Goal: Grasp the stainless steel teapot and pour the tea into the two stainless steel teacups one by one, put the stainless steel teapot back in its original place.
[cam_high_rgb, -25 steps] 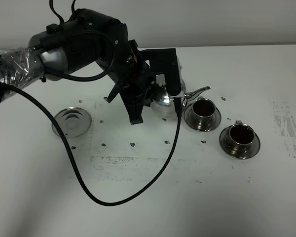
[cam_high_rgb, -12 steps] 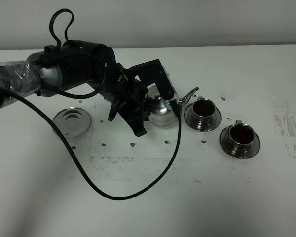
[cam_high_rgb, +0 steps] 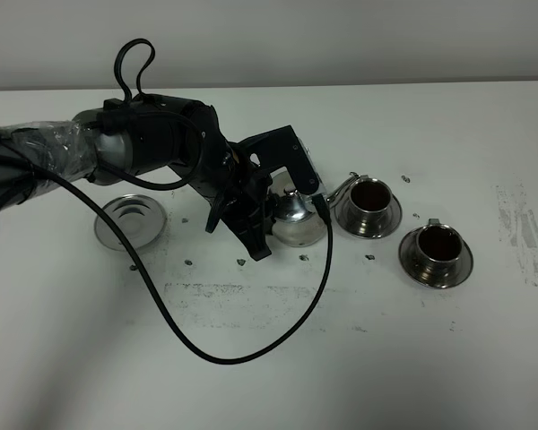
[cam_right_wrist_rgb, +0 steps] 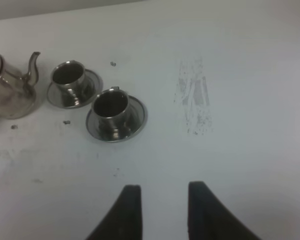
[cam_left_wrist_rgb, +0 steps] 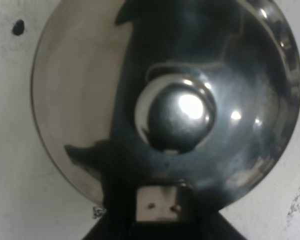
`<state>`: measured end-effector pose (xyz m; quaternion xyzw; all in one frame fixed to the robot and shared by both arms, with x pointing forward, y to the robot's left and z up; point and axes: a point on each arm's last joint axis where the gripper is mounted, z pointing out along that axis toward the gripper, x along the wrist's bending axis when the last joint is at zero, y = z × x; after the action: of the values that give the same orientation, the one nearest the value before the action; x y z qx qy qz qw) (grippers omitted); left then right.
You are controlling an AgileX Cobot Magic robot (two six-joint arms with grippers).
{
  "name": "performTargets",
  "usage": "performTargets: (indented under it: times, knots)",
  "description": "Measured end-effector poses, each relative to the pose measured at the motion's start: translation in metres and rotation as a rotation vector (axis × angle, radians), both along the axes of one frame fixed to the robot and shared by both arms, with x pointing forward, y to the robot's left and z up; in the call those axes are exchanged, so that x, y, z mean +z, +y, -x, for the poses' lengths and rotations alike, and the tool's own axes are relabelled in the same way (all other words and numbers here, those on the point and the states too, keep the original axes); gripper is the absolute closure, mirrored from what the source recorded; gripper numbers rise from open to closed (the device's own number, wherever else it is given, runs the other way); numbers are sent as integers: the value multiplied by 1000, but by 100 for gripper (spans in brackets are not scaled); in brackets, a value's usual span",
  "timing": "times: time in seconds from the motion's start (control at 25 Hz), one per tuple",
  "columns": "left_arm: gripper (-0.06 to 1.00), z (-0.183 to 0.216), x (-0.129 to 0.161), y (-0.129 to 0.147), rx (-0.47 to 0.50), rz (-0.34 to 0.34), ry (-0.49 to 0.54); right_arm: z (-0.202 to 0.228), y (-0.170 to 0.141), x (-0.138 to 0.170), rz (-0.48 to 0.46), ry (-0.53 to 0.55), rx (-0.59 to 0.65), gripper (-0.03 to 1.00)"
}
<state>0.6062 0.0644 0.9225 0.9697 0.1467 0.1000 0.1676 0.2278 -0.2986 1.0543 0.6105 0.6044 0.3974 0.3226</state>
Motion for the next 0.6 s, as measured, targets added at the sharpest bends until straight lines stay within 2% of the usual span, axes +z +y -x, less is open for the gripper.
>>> performTargets:
  times: [0.16, 0.28, 0.48, 0.6]
  knots:
    - [75, 2, 11, 3, -6, -23, -12, 0, 0, 0, 0, 0, 0, 75]
    - [75, 3, 35, 12, 66, -36, -49, 0, 0, 0, 0, 0, 0, 75]
    - [75, 2, 78, 42, 346, -2, -76, 0, 0, 0, 0, 0, 0, 75]
    - [75, 6, 93, 66, 505, 7, -70, 0, 0, 0, 0, 0, 0, 75]
